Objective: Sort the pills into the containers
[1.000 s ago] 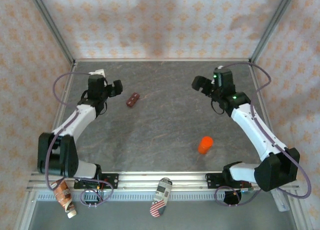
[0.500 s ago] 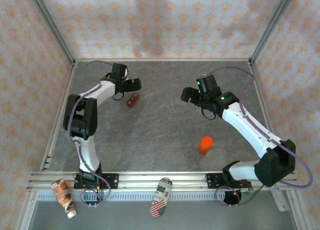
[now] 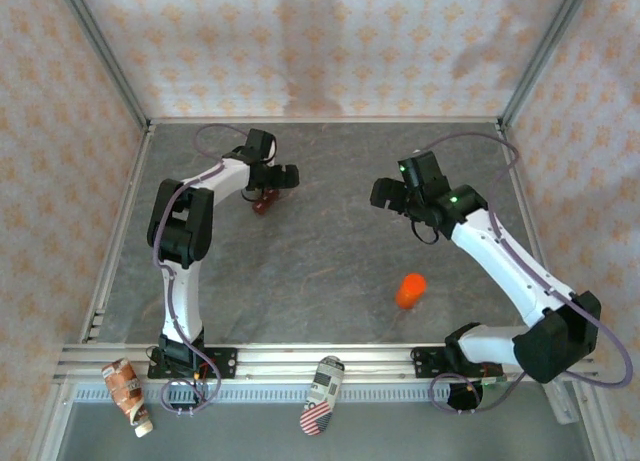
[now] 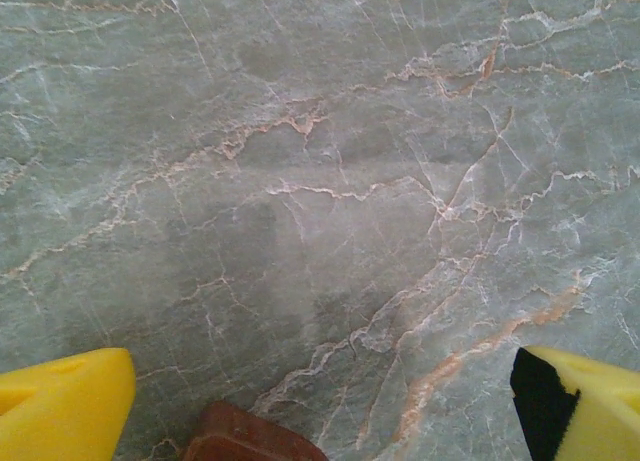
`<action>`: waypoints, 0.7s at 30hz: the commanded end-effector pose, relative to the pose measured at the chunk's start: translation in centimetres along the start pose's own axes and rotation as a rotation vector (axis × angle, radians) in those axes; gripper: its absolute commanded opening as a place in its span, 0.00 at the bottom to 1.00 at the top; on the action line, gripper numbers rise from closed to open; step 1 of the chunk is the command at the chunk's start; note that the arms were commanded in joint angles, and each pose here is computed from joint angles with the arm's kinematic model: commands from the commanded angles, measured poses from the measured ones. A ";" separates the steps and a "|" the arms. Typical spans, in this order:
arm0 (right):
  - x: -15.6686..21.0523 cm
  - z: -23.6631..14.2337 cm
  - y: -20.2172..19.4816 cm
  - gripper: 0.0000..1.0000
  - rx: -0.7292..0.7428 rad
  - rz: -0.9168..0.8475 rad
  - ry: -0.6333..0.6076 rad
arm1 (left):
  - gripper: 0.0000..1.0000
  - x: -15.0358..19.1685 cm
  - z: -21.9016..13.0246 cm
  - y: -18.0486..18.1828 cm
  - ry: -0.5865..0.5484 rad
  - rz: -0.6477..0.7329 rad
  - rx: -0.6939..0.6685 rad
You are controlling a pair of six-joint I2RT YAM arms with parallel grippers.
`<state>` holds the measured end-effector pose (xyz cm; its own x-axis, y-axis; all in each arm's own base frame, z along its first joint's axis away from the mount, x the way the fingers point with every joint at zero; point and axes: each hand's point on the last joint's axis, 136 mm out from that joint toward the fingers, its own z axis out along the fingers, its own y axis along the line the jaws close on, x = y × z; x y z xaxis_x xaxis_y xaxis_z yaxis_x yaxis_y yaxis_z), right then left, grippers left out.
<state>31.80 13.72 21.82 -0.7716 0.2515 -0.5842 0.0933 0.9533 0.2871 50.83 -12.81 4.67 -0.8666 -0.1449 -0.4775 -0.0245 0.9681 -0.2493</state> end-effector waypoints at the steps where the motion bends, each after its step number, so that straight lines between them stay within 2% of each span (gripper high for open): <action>1: -1.2 -2.0 -0.4 0.94 0.020 -0.010 -0.053 | 0.98 0.8 0.0 -1.2 0.040 -0.007 0.028; 12: -0.9 -2.6 -0.7 0.94 0.017 0.010 -0.061 | 0.98 3.0 -0.9 -4.7 0.082 0.033 0.111; 19: -0.2 -2.2 -1.2 0.94 0.030 0.021 -0.042 | 0.97 6.3 -1.6 -7.3 0.120 0.073 0.157; 21: -0.3 -3.1 -1.3 0.94 0.015 0.030 -0.062 | 0.96 7.4 -1.9 -8.1 0.124 0.080 0.173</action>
<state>30.80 12.81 23.21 -0.7494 0.2662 -0.6063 0.1013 0.9510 0.2922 45.48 -19.76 3.70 -0.9138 -0.0396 -0.4042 0.1026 0.9404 -0.3243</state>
